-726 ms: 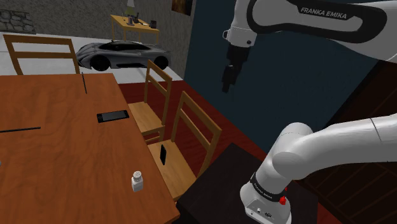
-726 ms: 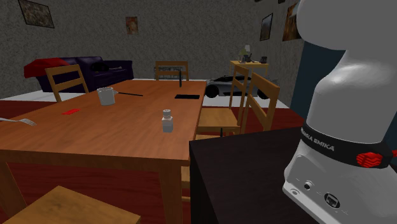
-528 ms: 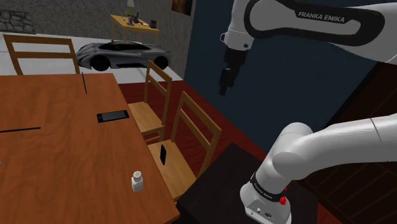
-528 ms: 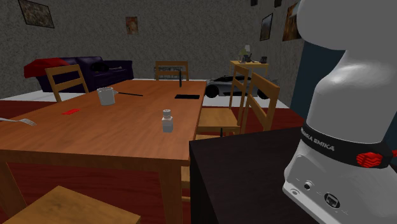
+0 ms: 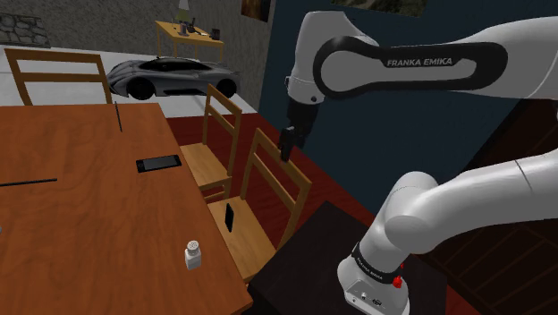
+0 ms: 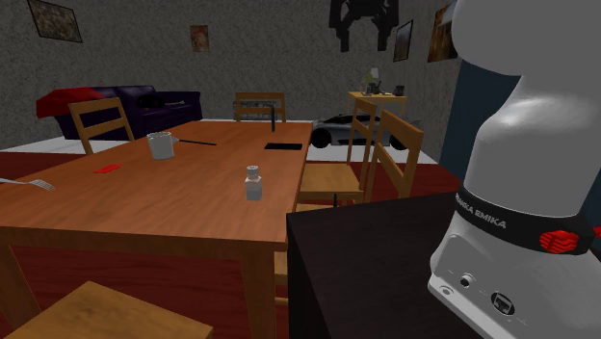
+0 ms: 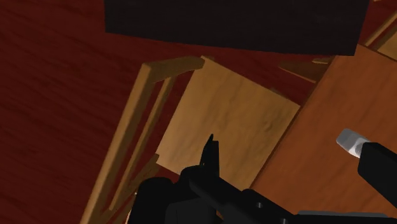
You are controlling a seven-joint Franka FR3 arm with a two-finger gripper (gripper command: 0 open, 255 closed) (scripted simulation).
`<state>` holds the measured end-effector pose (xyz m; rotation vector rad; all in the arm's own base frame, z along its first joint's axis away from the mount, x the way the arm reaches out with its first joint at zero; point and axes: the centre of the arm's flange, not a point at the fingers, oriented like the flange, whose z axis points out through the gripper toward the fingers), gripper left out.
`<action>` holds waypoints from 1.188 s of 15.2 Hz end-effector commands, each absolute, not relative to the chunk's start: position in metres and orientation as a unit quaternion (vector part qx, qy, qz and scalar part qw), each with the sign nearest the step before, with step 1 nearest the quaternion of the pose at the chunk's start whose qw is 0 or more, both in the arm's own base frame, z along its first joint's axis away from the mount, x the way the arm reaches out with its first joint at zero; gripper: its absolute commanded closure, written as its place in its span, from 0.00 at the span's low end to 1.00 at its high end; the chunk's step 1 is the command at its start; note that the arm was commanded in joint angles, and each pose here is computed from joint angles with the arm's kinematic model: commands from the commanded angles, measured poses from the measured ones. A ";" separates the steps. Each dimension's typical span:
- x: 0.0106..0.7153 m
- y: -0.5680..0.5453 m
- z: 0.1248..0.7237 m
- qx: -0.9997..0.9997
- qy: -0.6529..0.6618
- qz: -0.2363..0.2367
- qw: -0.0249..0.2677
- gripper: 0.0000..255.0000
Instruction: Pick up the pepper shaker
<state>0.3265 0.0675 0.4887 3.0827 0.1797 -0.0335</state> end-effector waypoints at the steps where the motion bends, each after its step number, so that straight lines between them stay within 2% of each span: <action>1: 0.330 0.084 0.469 0.998 0.052 -0.006 0.026 0.00; 18: 0.385 0.225 0.309 0.999 0.003 0.025 0.021 0.00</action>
